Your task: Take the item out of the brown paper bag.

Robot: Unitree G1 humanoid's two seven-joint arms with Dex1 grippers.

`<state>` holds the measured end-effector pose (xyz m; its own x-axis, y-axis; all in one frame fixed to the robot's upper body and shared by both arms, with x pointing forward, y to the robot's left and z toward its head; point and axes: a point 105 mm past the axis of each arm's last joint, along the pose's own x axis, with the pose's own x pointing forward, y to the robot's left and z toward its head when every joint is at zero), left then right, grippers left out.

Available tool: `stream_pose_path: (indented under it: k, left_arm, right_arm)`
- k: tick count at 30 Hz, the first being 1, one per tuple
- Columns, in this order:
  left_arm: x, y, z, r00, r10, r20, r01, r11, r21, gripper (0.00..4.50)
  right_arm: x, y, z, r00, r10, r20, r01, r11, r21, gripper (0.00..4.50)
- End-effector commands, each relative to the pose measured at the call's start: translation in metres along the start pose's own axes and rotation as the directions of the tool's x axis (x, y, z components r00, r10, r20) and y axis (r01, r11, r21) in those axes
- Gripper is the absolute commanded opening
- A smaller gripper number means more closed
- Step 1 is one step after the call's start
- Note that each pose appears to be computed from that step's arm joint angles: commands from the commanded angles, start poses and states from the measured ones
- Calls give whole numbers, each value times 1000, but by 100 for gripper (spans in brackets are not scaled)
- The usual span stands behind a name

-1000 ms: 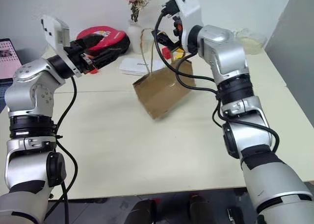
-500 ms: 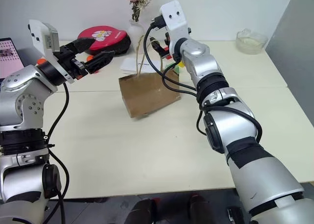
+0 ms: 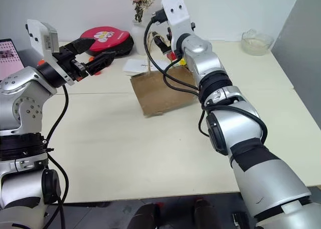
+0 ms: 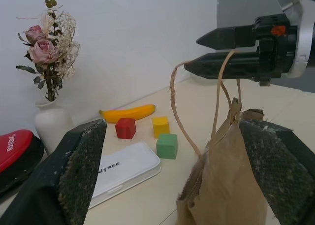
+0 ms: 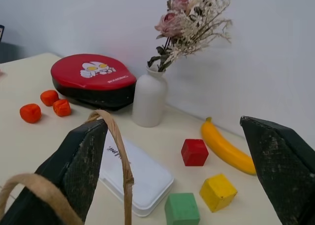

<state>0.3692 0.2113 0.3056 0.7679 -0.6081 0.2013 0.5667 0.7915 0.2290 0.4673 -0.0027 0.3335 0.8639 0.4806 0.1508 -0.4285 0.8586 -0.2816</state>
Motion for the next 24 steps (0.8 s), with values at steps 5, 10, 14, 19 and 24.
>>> stream_pose_path:
  k: [5, 10, 14, 19, 24]
  left_arm:
    - [0, -2, 20, 998, -12, 57, 9, 999, 42, 450]
    - [0, -4, 19, 998, -14, 57, 12, 999, 37, 450]
    - [0, -5, 16, 998, -13, 56, 11, 999, 30, 450]
    - [2, -7, 12, 998, -14, 58, 13, 1000, 18, 450]
    - [5, -8, 10, 998, -20, 62, 19, 1000, 10, 450]
  right_arm:
    - [-1, -10, 17, 996, -65, 55, 65, 998, 1, 447]
    - [-1, -10, -3, 997, -72, 5, 72, 997, -40, 447]
    - [-2, 4, -28, 998, -6, -61, 1, 997, -80, 447]
    - [-4, 24, -49, 986, 112, -123, -121, 990, -72, 447]
    - [-7, 22, -44, 980, 155, -123, -167, 982, -92, 447]
